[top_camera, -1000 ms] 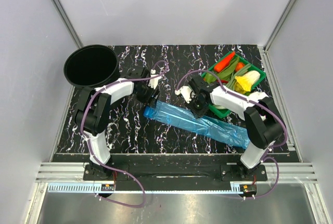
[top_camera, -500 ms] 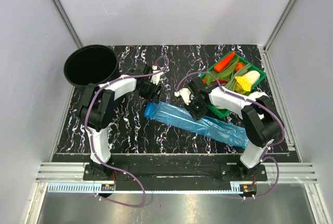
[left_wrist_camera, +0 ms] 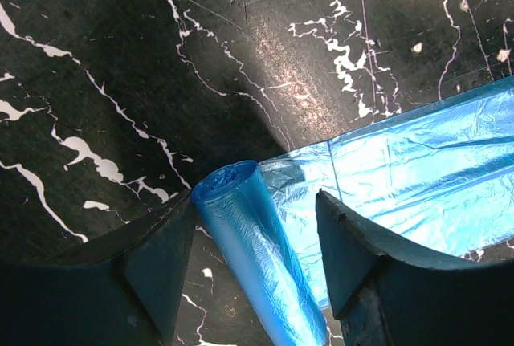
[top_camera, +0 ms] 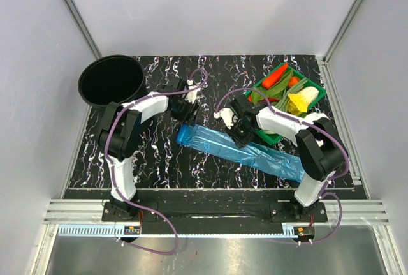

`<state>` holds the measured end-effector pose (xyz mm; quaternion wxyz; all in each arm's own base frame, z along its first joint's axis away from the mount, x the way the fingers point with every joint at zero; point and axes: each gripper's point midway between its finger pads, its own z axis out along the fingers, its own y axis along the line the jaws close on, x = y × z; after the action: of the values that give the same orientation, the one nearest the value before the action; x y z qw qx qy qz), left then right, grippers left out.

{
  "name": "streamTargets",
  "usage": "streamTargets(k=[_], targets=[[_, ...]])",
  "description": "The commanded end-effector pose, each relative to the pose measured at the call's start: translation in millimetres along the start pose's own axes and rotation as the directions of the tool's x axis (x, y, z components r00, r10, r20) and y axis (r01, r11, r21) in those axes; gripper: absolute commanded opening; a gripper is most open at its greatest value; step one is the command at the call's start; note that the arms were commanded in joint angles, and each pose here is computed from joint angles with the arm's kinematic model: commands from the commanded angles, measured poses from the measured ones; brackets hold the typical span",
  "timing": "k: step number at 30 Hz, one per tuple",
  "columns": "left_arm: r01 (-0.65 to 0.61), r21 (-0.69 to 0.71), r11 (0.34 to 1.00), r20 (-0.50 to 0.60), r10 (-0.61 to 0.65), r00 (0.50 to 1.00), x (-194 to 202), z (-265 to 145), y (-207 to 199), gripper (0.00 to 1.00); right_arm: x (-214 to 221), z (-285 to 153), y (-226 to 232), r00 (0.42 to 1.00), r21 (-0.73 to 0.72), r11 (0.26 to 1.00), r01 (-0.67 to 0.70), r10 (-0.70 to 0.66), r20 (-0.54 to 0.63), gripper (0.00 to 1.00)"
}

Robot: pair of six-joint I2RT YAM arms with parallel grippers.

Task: Put the trash bags into the trash bin

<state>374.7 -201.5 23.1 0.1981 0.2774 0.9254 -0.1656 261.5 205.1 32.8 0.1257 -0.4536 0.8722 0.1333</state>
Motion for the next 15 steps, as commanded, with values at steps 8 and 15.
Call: streamTargets(k=[8, 15], targets=[[0.045, -0.159, 0.986, -0.101, -0.062, 0.993, 41, -2, 24, 0.65, -10, 1, 0, 0.999, -0.011, 1.0, 0.011, -0.01, 0.036, 0.22], [0.03, -0.141, 0.99, -0.119, -0.047, 0.992, 45, 7, 16, 0.62, -10, 3, -1, 0.999, -0.009, 1.0, 0.013, -0.012, 0.032, 0.22]])
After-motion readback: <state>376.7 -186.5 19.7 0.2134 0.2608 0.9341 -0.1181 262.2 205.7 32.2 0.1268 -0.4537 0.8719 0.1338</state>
